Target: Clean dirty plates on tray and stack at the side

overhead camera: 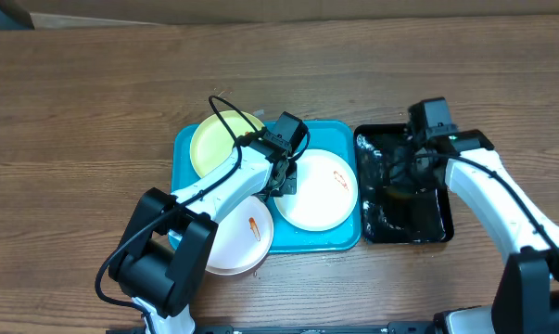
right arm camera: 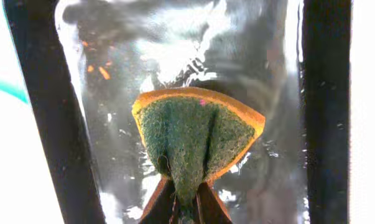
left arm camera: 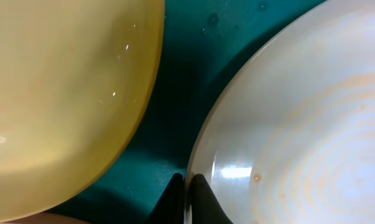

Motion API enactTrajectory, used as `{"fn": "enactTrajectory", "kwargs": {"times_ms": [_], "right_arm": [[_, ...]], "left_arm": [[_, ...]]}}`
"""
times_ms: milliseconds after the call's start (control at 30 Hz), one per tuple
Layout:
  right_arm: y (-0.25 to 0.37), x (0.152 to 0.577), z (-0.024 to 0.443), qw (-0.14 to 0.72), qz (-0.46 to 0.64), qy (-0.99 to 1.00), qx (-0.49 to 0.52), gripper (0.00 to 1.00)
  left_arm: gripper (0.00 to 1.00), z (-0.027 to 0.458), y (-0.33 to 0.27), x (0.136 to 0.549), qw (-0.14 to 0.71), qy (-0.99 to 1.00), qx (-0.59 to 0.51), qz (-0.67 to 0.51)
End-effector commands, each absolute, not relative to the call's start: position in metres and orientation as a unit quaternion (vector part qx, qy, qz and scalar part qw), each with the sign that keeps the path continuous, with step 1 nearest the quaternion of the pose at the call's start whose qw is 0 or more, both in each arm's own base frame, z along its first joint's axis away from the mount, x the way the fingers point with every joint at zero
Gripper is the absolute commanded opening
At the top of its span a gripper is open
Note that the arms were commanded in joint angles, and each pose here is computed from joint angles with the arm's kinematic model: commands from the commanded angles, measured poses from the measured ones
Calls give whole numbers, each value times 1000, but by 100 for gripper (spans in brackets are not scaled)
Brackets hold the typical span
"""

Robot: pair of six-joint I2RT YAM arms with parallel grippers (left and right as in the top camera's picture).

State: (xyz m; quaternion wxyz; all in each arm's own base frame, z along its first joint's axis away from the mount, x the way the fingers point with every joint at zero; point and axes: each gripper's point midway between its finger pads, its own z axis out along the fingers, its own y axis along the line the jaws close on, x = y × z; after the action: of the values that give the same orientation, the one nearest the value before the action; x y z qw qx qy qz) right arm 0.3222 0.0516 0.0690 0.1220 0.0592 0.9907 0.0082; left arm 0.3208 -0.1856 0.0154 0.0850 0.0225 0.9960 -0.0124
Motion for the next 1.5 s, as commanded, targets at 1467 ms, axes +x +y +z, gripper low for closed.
{"fn": "enactTrajectory", "kwargs": {"times_ms": [1467], "right_arm": [[155,345,145,193,119,972,-53,4]], "left_arm": [[4,8,-154,322,67,998,-3,22]]}}
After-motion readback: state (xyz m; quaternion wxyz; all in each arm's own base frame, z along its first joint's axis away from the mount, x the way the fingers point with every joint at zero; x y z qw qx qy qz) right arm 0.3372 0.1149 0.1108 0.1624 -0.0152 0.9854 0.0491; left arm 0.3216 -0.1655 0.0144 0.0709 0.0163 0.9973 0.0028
